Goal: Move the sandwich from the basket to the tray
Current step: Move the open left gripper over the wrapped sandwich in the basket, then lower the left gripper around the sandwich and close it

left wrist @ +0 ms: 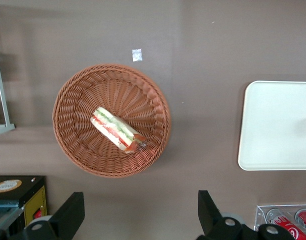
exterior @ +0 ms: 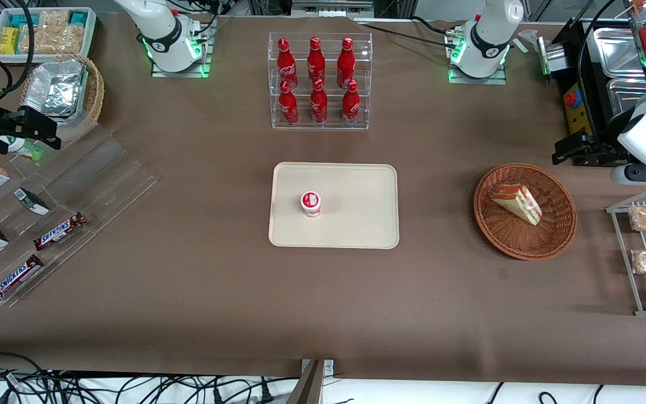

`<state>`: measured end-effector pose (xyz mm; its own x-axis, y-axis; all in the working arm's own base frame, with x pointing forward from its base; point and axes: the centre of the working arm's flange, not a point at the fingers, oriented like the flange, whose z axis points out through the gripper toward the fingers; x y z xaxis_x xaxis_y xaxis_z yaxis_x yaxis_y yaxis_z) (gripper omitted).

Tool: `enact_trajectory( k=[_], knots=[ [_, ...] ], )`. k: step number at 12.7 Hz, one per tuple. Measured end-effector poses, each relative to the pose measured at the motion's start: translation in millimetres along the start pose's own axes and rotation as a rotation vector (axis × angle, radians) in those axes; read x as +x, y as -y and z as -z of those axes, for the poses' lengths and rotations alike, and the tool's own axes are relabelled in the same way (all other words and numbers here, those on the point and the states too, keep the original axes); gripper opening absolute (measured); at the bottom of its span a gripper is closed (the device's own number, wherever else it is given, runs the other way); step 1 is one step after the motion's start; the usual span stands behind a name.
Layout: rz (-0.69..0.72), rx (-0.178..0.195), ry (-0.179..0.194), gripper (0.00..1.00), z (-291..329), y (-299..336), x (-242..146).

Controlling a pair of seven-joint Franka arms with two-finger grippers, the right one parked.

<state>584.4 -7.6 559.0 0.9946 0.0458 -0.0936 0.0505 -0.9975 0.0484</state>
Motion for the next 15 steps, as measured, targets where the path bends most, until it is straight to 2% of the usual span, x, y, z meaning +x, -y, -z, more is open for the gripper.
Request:
enact_trajectory(
  k=[1,4,6,8,13,15],
  knots=[
    [0.044,0.002,0.006,1.0,-9,5,2],
    [0.191,0.007,-0.007,1.0,-52,14,12],
    [0.294,0.054,-0.025,1.0,-86,23,15],
    [0.382,0.103,-0.058,1.0,-116,26,15],
    [0.593,0.088,-0.098,1.0,-177,27,5],
    [0.641,0.082,-0.103,1.0,-198,27,-1]
  ],
)
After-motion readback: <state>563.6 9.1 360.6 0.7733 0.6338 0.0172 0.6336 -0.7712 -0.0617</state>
